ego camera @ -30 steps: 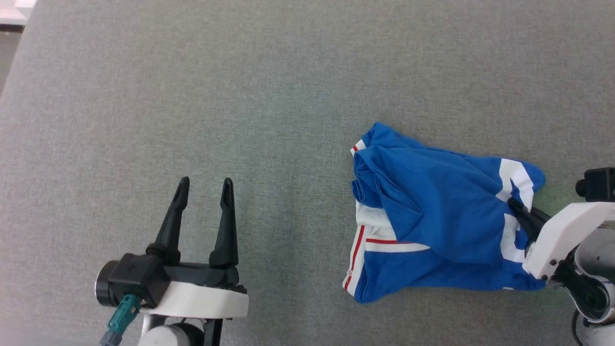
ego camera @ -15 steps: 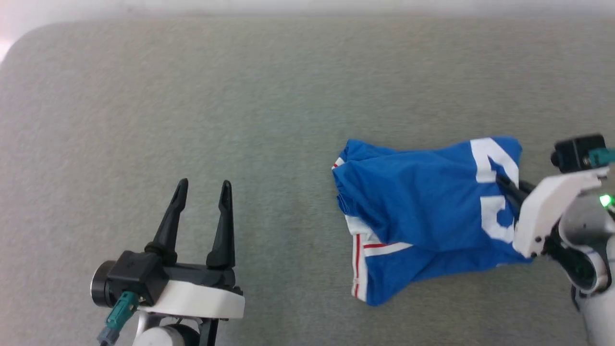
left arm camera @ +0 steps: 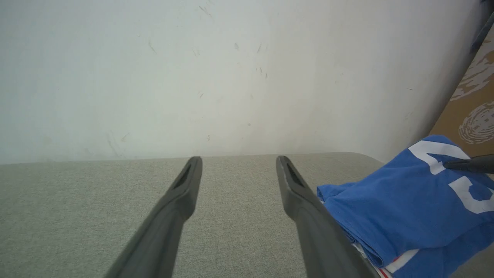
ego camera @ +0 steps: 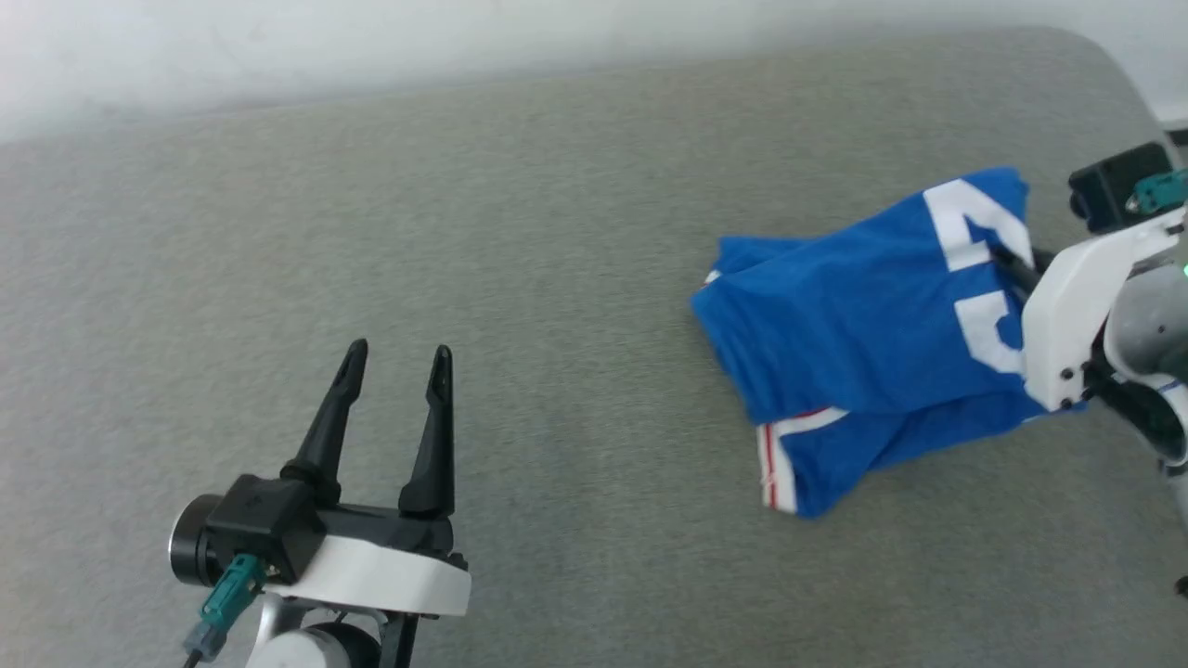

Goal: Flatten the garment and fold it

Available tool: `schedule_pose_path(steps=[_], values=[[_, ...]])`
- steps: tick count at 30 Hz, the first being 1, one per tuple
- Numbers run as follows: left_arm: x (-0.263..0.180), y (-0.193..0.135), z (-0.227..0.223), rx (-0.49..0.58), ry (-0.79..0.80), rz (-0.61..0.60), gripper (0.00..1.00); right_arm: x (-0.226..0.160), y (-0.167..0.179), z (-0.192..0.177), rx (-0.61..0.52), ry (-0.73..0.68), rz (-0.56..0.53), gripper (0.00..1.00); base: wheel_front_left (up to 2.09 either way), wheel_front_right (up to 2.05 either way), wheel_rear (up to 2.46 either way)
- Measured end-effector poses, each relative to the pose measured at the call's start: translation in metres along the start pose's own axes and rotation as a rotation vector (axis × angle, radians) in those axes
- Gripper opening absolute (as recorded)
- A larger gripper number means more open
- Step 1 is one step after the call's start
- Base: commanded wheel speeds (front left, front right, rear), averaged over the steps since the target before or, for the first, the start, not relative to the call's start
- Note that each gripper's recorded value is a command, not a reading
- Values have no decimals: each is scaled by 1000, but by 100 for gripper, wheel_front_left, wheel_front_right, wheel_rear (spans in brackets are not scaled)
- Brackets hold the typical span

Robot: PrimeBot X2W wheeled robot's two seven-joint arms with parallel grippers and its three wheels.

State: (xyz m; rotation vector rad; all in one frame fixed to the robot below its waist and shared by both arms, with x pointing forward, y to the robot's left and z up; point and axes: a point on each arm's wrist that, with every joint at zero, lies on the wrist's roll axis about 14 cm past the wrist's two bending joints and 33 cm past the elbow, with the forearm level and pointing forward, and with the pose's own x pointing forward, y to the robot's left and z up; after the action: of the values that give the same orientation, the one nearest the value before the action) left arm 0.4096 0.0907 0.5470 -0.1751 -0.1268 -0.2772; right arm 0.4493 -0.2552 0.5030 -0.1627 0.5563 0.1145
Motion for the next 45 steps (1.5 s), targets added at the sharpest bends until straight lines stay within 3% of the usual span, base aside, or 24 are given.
schedule_pose_path(steps=[12, 22, 34, 35, 38, 39, 45], values=[[29, -22, -13, -5, 15, -91, 100, -12, -64, 11, -93, -35, -146, 0, 0, 0, 0], [68, -14, -32, 45, -3, -111, 100, 2, -154, 4, -201, 19, -341, 0, 0, 0, 0], [99, 7, -68, 110, -70, -102, 100, 48, -209, -49, -201, 146, -464, 0, 0, 0, 0], [100, 11, -74, 108, -60, -89, 100, 52, -211, -55, -203, 159, -466, 15, 0, 0, 0], [100, 22, -91, 119, -26, -48, 100, 65, -211, -75, -200, 205, -467, 93, 0, 0, 0], [100, 25, -96, 118, -13, -37, 100, 69, -210, -81, -199, 216, -465, 100, 0, 0, 0], [100, 35, -114, 105, 27, -1, 100, 84, -208, -99, -196, 240, -459, 100, 0, 0, 0]])
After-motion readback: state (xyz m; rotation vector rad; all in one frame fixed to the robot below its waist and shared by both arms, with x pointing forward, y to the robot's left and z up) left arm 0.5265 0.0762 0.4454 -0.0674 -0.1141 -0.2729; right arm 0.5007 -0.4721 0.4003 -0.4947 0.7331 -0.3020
